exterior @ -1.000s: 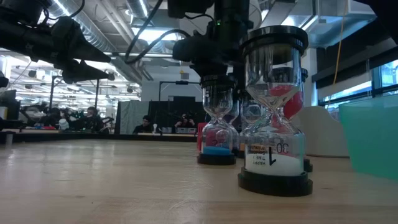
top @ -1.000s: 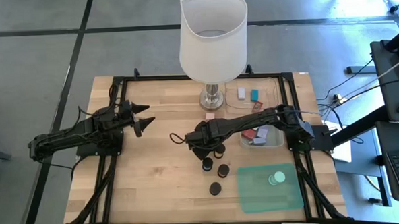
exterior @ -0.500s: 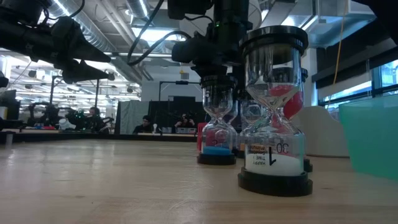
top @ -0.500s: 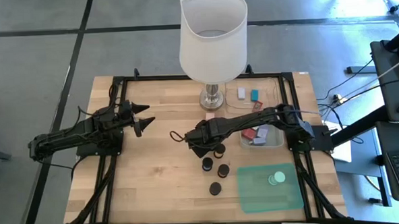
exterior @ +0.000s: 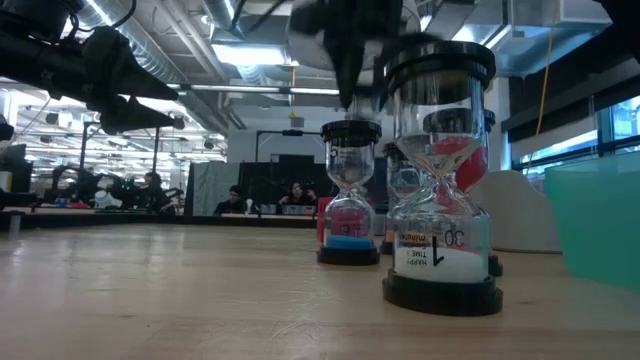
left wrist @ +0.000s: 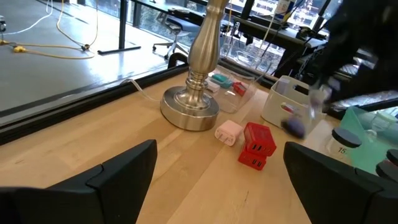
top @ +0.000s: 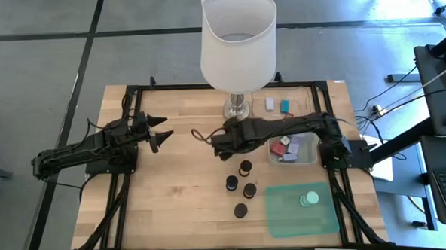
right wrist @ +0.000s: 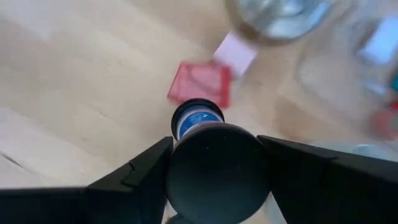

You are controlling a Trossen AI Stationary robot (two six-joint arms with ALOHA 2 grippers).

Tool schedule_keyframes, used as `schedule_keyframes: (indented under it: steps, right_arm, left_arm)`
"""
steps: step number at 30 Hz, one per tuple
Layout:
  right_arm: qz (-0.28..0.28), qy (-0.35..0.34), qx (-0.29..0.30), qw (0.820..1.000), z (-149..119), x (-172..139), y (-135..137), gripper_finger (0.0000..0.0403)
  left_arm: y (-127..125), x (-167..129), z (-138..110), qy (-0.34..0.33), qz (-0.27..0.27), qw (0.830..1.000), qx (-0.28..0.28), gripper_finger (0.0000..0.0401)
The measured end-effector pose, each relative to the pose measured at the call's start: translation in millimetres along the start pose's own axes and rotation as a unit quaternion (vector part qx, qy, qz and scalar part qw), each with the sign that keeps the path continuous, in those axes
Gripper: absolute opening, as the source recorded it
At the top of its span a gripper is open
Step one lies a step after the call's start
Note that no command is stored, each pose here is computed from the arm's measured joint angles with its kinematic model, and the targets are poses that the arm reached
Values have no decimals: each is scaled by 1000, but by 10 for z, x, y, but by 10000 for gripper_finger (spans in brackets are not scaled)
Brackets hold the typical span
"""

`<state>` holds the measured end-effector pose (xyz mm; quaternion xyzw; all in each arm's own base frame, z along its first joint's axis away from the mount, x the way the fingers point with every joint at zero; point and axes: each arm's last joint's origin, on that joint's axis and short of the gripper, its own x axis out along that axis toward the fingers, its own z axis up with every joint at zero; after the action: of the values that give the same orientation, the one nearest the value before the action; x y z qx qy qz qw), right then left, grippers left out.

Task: Pick & Place Office items
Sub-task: Put the purple hourglass into the light blue bin

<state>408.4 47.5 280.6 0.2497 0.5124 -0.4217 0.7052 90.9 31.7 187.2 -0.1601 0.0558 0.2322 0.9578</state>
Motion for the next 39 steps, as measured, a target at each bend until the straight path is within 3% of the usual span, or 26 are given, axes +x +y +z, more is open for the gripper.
schedule_keyframes:
  steps: [5,9,15,25,30,39]
  right_arm:
    - [11,-16,52,998,77,-492,-268,214]
    - [38,0,90,995,-5,-697,-439,214]
    - [29,55,176,982,-349,-748,-628,214]
    - [-10,115,326,938,-1077,-833,-725,216]
    - [-12,135,330,934,-1359,-930,-702,215]
    - [-36,154,264,951,-1869,-935,-710,220]
  left_arm:
    - [0,0,0,0,0,1000,0,347]
    - [0,0,0,0,0,1000,0,347]
    - [0,0,0,0,0,1000,0,347]
    - [0,0,0,0,0,1000,0,347]
    - [0,0,0,0,0,1000,0,347]
    - [0,0,0,0,0,1000,0,347]
